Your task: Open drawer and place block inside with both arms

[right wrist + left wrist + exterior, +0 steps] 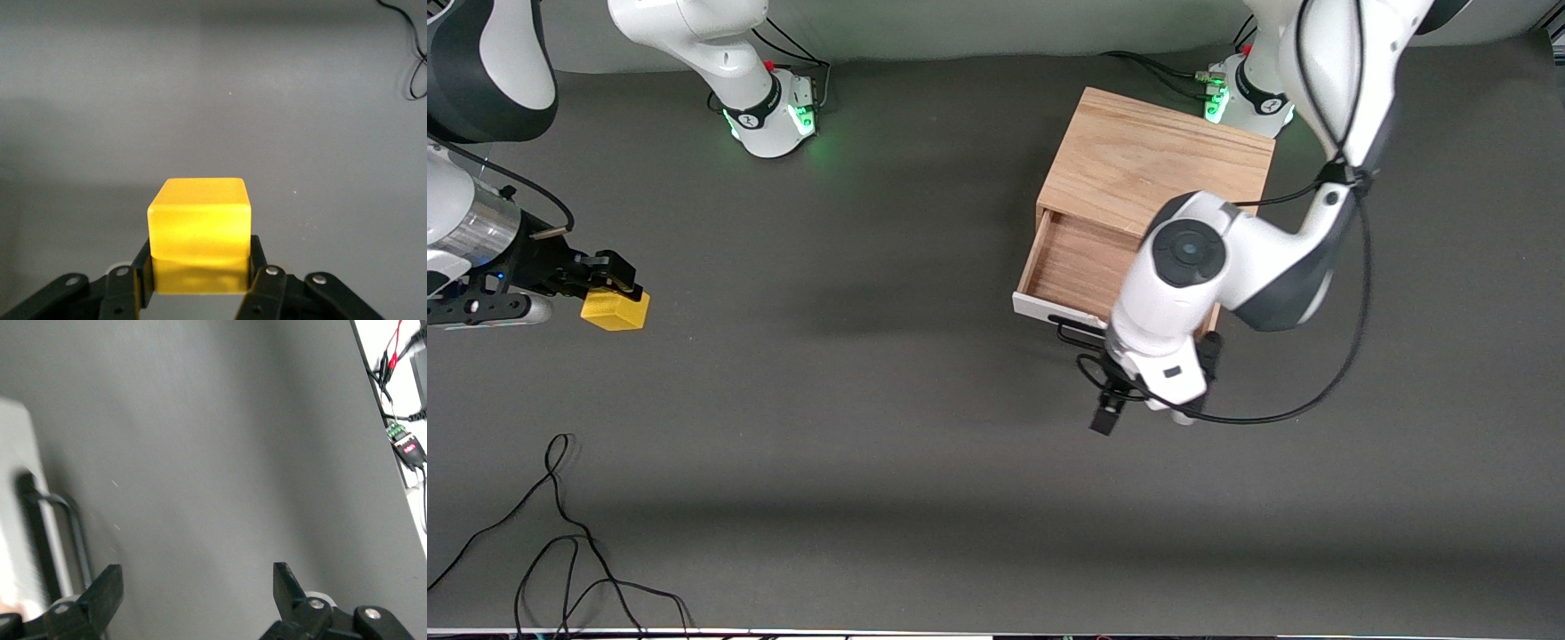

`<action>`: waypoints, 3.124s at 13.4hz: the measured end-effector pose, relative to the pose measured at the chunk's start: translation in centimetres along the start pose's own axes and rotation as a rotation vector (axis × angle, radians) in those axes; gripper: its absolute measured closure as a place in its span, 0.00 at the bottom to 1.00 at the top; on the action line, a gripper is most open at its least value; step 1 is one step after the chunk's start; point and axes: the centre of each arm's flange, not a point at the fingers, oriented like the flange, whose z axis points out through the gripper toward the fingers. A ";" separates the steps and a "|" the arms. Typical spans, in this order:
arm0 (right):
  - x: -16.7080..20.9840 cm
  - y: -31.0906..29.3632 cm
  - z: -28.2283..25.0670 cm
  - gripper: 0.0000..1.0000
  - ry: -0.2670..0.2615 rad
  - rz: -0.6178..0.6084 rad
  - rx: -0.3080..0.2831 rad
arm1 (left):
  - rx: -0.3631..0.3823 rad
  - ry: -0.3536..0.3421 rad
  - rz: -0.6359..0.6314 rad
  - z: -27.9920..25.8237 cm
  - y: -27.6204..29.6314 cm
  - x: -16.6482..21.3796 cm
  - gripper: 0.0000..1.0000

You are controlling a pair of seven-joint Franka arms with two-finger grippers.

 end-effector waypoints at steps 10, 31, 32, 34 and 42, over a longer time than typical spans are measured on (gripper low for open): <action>3.7 -17.1 -0.9 0.45 0.064 0.098 -0.001 | 0.202 -0.237 0.691 -19.1 -16.4 28.2 0.00; -9.0 -57.4 16.7 0.45 -0.095 0.229 0.053 | 0.150 -0.141 1.155 -21.9 -17.2 23.9 0.00; -9.8 -58.2 17.7 0.45 -0.098 0.219 0.050 | 0.152 -0.145 1.159 -21.4 -17.2 23.8 0.00; -10.3 -58.8 19.1 0.45 -0.105 0.212 0.039 | 0.152 -0.146 1.162 -21.2 -17.1 23.6 0.00; -9.6 -59.6 24.5 0.45 -0.095 0.321 0.040 | 0.148 -0.138 1.192 -21.2 -16.3 22.2 0.00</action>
